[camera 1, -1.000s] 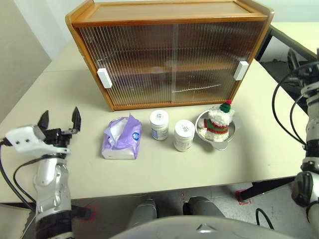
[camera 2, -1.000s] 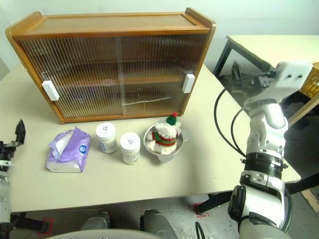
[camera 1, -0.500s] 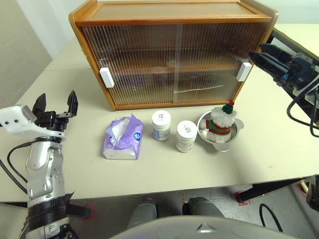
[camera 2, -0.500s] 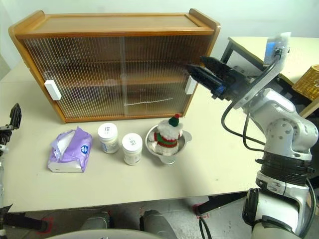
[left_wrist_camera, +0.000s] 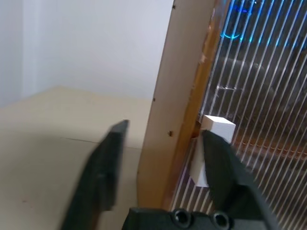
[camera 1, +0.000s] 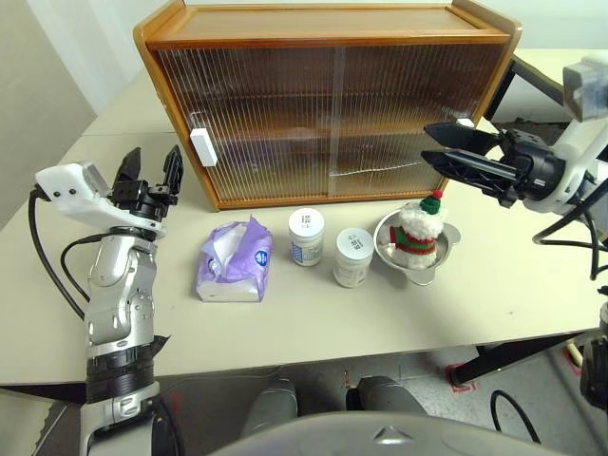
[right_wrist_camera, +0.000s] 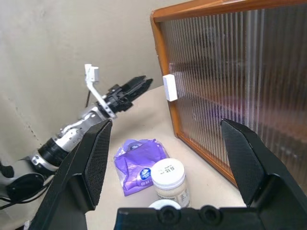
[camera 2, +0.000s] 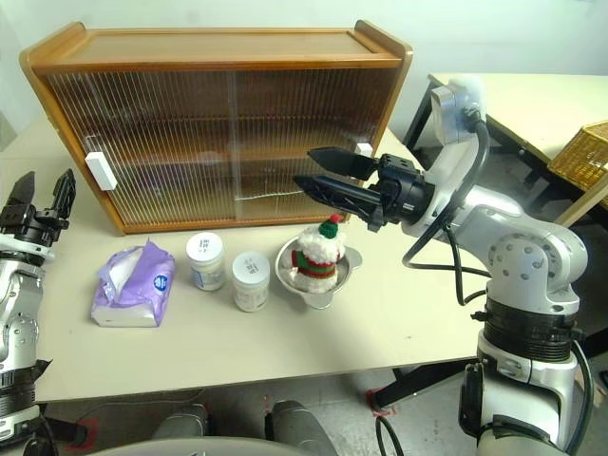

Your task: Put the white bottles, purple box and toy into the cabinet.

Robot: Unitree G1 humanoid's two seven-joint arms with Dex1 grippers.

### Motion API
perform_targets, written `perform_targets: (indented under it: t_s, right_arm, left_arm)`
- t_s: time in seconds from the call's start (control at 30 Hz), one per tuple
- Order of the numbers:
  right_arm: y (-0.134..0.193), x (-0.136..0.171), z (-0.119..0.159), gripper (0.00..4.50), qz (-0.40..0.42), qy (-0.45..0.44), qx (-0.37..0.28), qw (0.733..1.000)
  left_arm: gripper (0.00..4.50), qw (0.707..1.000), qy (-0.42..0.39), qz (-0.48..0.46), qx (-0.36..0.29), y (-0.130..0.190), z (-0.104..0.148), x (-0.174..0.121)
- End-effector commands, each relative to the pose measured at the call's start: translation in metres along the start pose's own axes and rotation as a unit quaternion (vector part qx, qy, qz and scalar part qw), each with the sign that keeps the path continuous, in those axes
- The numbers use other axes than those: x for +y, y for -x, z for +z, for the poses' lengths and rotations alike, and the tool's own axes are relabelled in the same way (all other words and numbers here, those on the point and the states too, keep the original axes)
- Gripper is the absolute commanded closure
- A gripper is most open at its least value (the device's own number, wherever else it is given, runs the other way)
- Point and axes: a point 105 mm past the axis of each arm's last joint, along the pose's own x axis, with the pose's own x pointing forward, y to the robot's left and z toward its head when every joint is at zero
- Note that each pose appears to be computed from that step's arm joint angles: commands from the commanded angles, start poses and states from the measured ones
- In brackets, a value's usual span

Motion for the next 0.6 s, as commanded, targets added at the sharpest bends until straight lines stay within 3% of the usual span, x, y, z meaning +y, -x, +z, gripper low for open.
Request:
perform_targets:
  t_s: [0.03, 0.2, 0.6]
  right_arm:
    - [-0.004, 0.009, -0.004, 0.00, 0.016, -0.008, 0.010, 1.000]
    - [-0.009, 0.019, -0.006, 0.00, 0.037, -0.019, 0.019, 0.999]
    - [-0.018, 0.030, -0.009, 0.00, 0.053, -0.024, 0.015, 0.998]
  left_arm:
    - [2.72, 1.000, -0.009, -0.005, 0.012, -0.001, -0.006, -0.005]
    - [4.46, 1.000, -0.003, -0.012, 0.017, -0.004, -0.011, -0.010]
    - [4.46, 0.999, 0.015, -0.042, 0.030, -0.018, -0.027, -0.027]
